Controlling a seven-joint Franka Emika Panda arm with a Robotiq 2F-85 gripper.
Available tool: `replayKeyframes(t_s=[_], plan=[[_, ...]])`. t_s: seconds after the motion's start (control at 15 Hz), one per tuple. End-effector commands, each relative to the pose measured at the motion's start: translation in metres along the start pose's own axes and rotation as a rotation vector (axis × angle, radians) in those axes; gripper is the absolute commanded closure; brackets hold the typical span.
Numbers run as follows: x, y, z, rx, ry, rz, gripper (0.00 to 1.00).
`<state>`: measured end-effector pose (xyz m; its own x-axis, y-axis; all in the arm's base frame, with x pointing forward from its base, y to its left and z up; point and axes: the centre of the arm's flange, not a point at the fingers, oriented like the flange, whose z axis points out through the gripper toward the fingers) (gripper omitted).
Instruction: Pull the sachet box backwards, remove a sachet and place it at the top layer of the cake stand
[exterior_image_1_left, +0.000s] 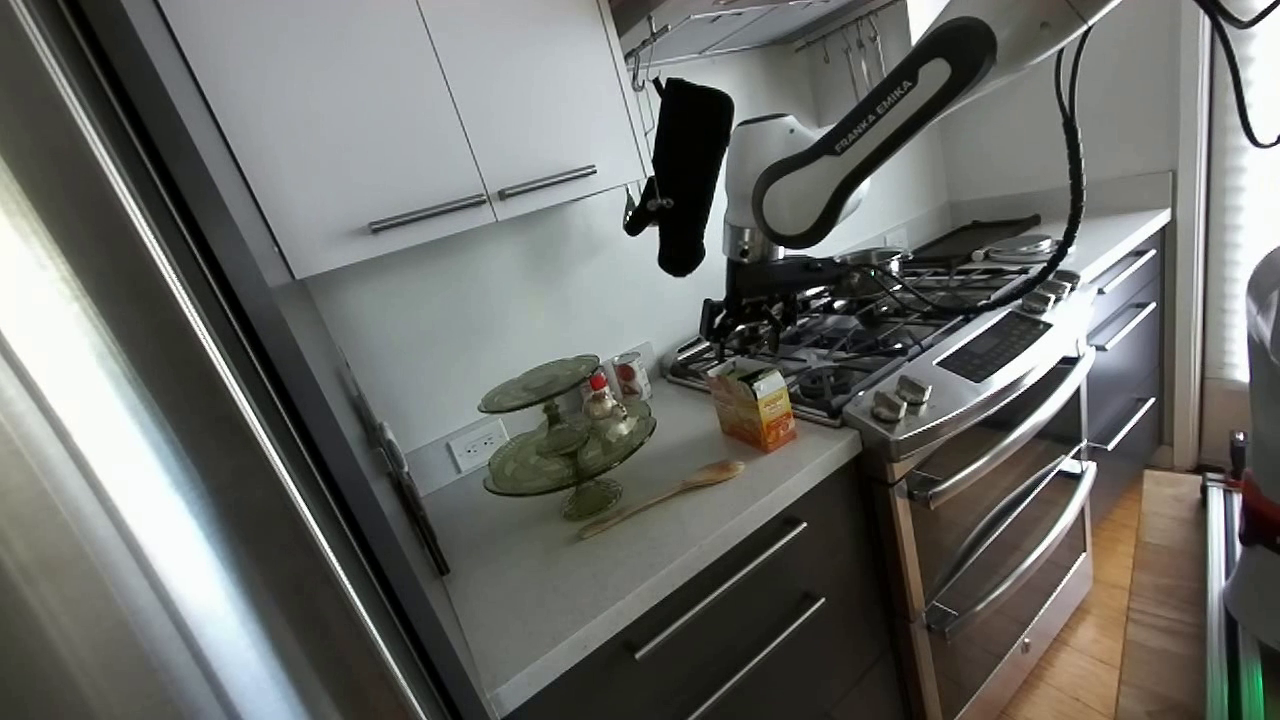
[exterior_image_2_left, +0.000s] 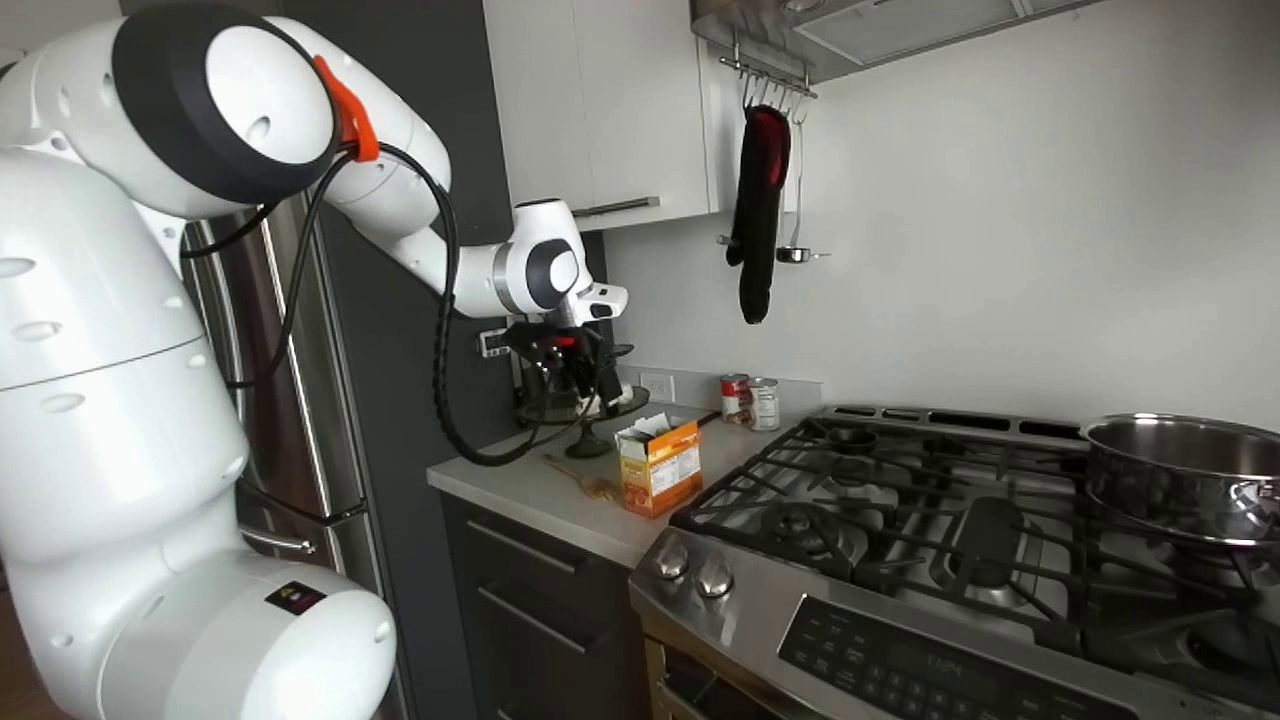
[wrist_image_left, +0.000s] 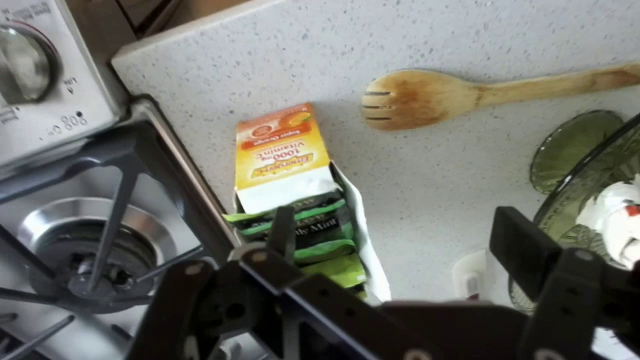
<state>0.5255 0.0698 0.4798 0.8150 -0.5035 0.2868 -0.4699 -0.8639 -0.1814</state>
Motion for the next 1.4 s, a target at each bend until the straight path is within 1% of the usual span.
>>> replayKeyframes(t_s=[0.0, 0.13, 0.4, 0.53, 0.93, 1.13, 1.33], plan=[[-0.004, 0.002, 0.001, -0.028, -0.007, 0.044, 0.0], [-0.01, 0.004, 0.001, -0.058, -0.012, 0.091, 0.0], [-0.012, 0.006, 0.0, -0.061, -0.01, 0.105, 0.0], [-0.006, 0.009, 0.003, -0.061, -0.036, 0.127, 0.0], [0.006, 0.033, 0.021, -0.139, -0.083, 0.212, 0.0], [0.012, 0.038, 0.027, -0.149, -0.079, 0.278, 0.0], [0.015, 0.039, 0.034, -0.155, -0.097, 0.33, 0.0]])
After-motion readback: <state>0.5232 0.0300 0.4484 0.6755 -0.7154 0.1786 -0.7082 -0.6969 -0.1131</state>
